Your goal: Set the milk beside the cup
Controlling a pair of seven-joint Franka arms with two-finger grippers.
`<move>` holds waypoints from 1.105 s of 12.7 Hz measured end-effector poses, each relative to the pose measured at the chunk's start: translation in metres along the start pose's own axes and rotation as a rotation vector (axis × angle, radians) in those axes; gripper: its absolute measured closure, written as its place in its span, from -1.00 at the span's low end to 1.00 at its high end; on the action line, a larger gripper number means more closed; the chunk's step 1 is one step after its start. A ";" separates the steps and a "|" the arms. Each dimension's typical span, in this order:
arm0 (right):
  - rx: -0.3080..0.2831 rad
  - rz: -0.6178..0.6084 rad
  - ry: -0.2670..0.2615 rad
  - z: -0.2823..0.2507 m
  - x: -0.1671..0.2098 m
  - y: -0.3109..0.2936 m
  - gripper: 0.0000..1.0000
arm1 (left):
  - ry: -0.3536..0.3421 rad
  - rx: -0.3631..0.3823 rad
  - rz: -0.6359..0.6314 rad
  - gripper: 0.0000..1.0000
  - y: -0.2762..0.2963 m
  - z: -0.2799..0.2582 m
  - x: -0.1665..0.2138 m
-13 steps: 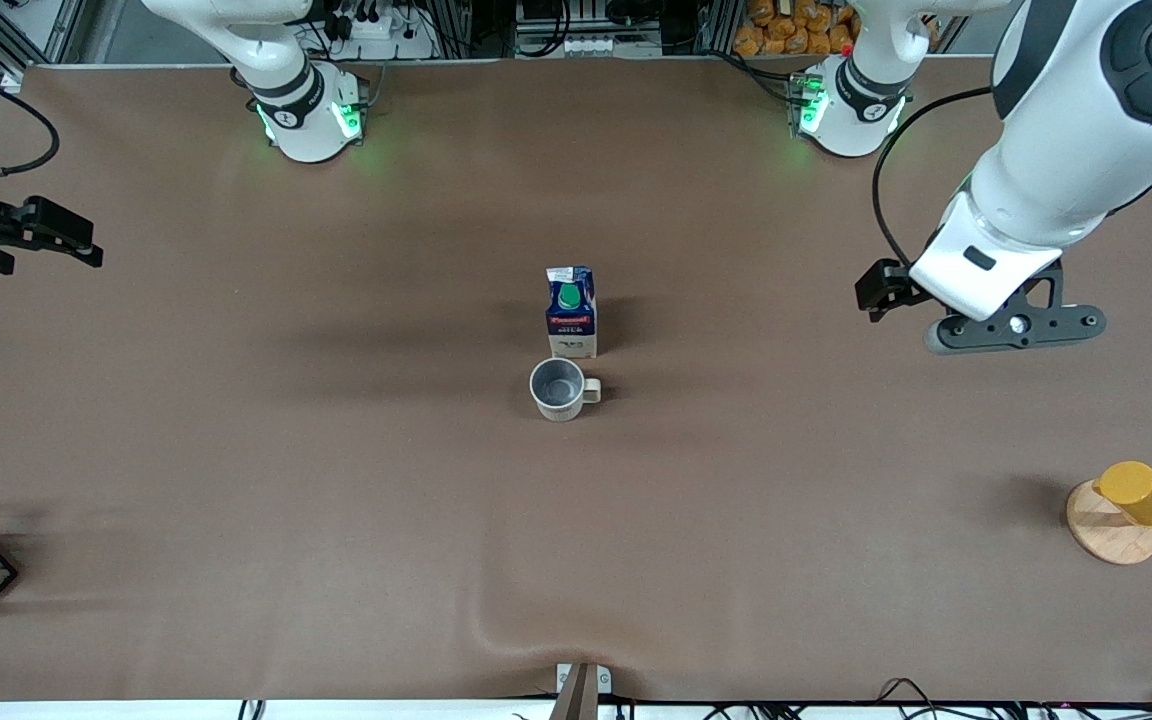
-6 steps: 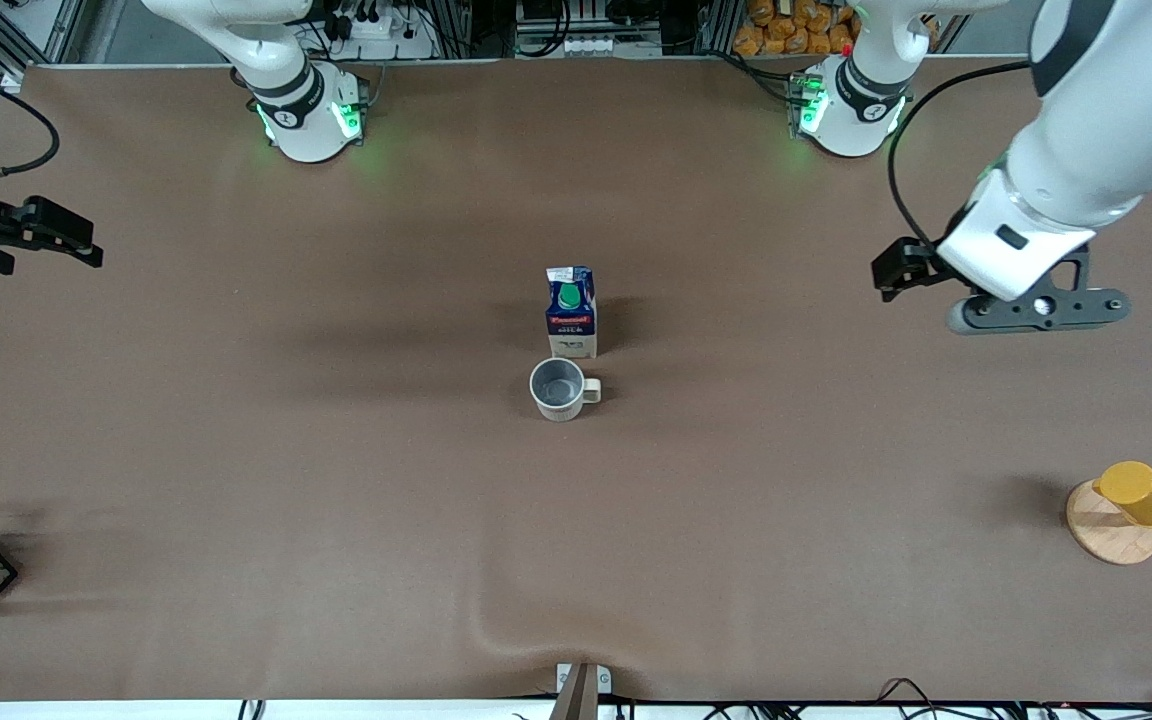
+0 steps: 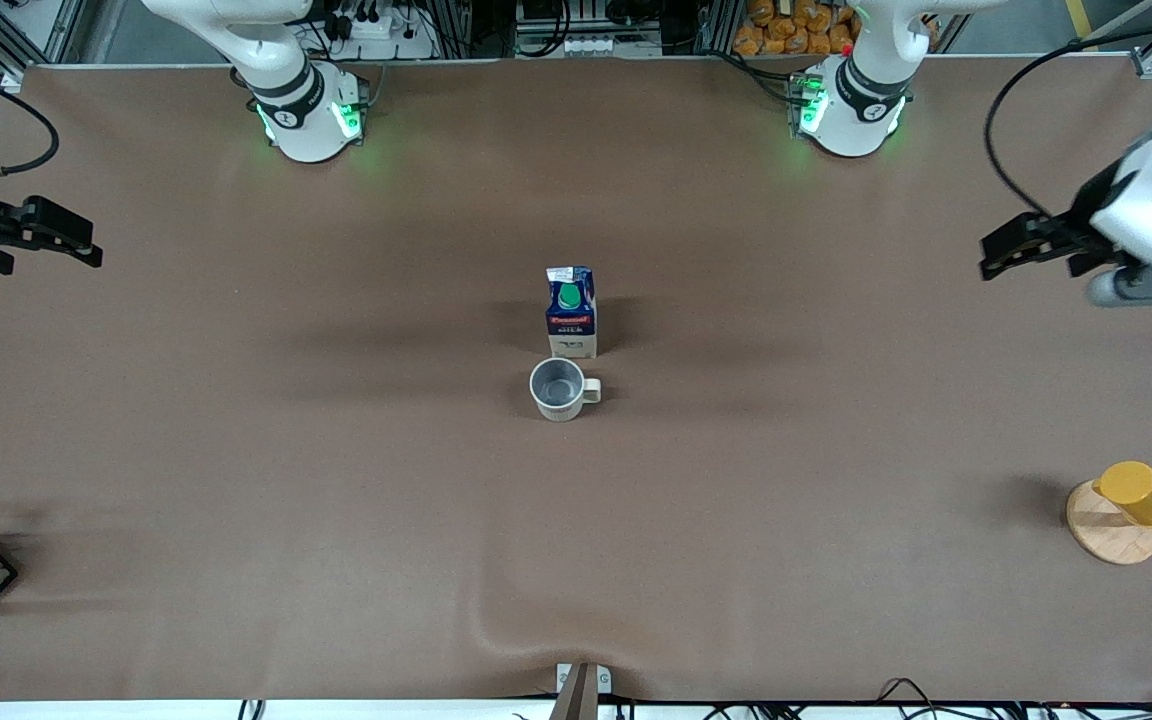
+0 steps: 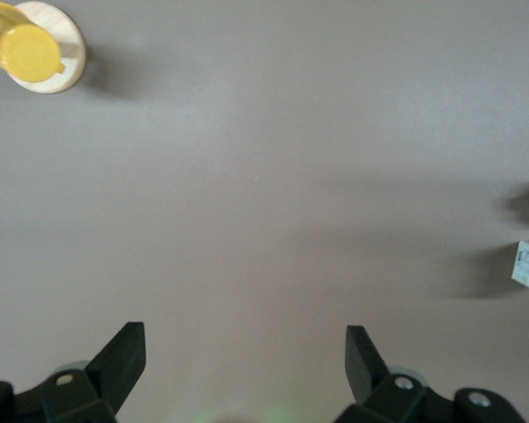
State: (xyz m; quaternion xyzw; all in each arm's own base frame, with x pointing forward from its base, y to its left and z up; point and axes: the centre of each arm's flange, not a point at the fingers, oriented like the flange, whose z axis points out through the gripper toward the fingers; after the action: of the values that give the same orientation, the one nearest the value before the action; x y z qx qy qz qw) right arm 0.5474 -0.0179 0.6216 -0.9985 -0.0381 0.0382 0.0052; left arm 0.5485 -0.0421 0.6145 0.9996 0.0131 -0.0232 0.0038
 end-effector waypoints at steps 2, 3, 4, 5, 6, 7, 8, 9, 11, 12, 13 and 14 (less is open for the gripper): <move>0.000 0.000 0.000 0.000 0.000 0.000 -1.00 | 0.014 0.000 0.013 -1.00 -0.003 -0.007 -0.006; 0.000 0.000 0.000 0.000 0.000 0.000 -1.00 | 0.020 0.000 0.016 -1.00 -0.006 -0.010 -0.008; 0.000 0.000 0.000 0.000 0.000 0.000 -1.00 | 0.025 -0.001 0.016 -1.00 -0.012 -0.012 -0.008; 0.000 0.000 0.000 0.000 0.000 0.000 -1.00 | 0.028 -0.002 0.017 -1.00 -0.018 -0.014 -0.009; -0.001 0.000 0.000 0.000 0.000 0.000 -1.00 | 0.030 -0.002 0.022 -1.00 -0.023 -0.015 -0.009; -0.001 0.000 0.000 0.000 0.000 0.000 -1.00 | 0.031 -0.003 0.024 -1.00 -0.025 -0.016 -0.009; -0.001 0.000 0.000 0.000 0.000 0.000 -1.00 | 0.032 -0.003 0.026 -1.00 -0.026 -0.016 -0.009; -0.001 0.000 0.000 0.000 0.000 0.000 -1.00 | 0.031 -0.003 0.026 -1.00 -0.025 -0.016 -0.009; -0.001 0.000 0.000 0.000 0.000 0.000 -1.00 | 0.031 -0.003 0.026 -1.00 -0.025 -0.016 -0.009; -0.001 0.000 0.000 0.000 0.000 0.000 -1.00 | 0.031 -0.003 0.026 -1.00 -0.025 -0.015 -0.009; -0.001 0.000 0.000 0.000 0.000 0.000 -1.00 | 0.031 -0.003 0.026 -1.00 -0.025 -0.015 -0.009; -0.001 0.000 0.000 0.000 0.000 0.000 -1.00 | 0.031 -0.002 0.027 -1.00 -0.025 -0.015 -0.009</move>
State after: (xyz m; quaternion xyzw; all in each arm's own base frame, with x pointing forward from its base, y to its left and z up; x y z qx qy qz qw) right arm 0.5474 -0.0180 0.6216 -0.9985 -0.0381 0.0382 0.0049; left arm 0.5392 -0.0176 0.6302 1.0000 -0.0005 -0.0077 0.0051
